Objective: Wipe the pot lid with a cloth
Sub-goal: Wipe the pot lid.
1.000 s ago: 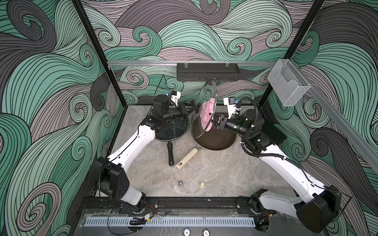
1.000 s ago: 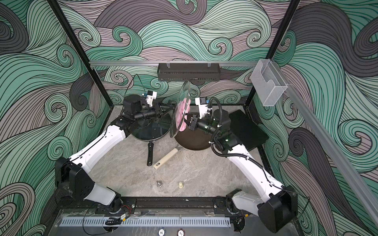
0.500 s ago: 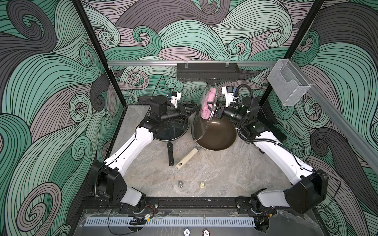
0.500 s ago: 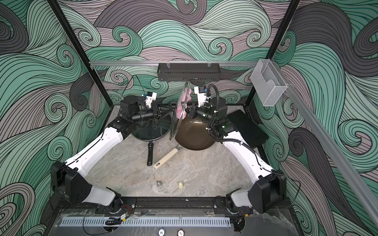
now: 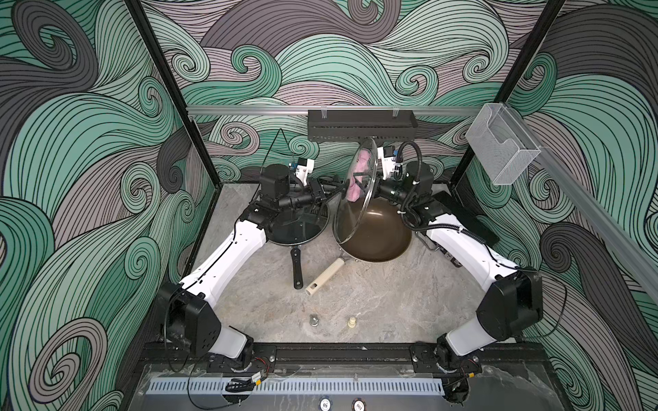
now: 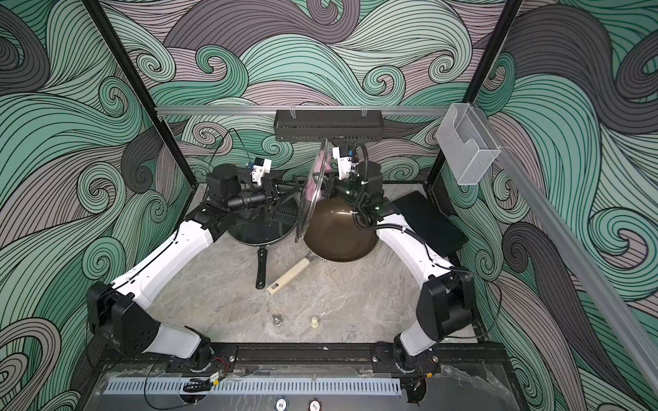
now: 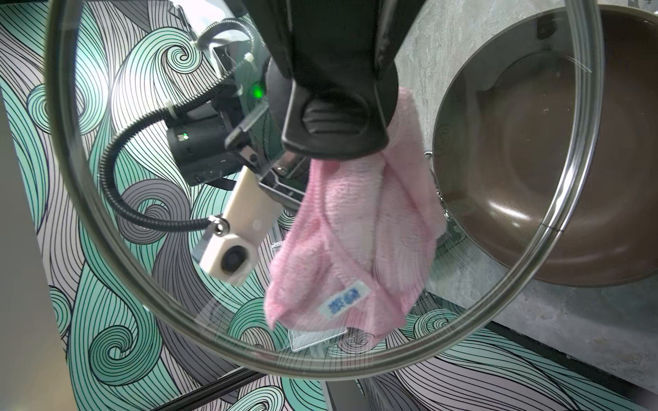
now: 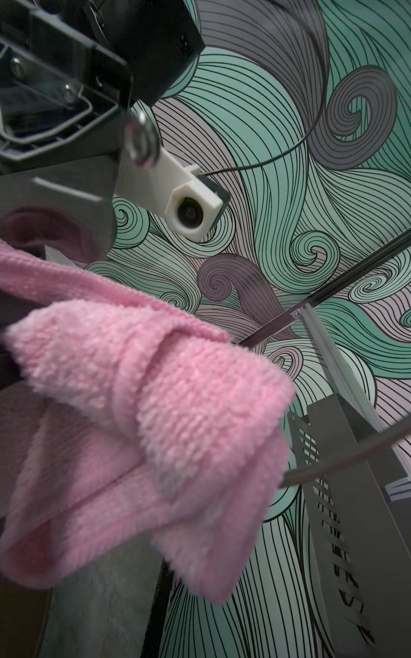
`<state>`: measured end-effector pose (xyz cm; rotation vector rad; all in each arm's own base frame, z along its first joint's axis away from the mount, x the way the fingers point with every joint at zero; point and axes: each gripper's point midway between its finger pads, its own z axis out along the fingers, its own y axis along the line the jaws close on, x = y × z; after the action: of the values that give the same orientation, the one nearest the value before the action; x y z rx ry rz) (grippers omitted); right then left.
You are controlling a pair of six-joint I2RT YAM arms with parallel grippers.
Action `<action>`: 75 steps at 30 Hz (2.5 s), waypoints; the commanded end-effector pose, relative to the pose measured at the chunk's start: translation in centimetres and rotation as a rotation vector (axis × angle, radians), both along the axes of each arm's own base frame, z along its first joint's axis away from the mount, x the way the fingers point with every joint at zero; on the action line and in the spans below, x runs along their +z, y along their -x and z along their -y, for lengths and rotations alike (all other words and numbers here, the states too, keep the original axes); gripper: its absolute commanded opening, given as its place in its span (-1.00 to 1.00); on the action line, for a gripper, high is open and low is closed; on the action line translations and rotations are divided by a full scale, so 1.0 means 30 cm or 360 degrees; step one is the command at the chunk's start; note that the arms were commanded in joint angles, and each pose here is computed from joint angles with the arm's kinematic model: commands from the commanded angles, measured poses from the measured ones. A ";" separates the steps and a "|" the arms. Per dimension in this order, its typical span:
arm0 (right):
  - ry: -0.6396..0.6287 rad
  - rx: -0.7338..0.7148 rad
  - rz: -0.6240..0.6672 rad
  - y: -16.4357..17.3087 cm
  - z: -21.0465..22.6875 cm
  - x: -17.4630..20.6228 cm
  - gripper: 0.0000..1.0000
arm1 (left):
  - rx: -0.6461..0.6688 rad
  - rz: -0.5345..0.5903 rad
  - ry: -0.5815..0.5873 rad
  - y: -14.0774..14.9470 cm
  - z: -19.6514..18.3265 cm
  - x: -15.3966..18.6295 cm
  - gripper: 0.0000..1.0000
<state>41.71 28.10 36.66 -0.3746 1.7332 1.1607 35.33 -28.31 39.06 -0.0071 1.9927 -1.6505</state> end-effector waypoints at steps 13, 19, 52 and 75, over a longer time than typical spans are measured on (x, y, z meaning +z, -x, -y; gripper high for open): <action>-0.0145 0.0190 -0.0160 0.142 -0.097 -0.113 -1.00 | -0.0044 0.0481 0.0223 -0.024 0.036 0.332 -1.00; -0.0171 0.0244 -0.0117 0.276 -0.095 -0.069 -1.00 | 0.0074 0.0397 0.0199 -0.135 0.034 0.258 -1.00; -0.0048 -0.0095 0.0170 0.102 0.066 0.143 -1.00 | -0.0180 0.0353 0.0220 0.069 0.012 0.240 -1.00; -0.0129 0.0253 -0.0233 0.250 -0.170 -0.167 -1.00 | 0.0050 0.0517 0.0119 -0.003 -0.018 0.306 -1.00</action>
<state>37.48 31.49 29.80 -0.3133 1.8533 1.3000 36.12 -27.97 41.06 0.0195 1.9308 -1.6330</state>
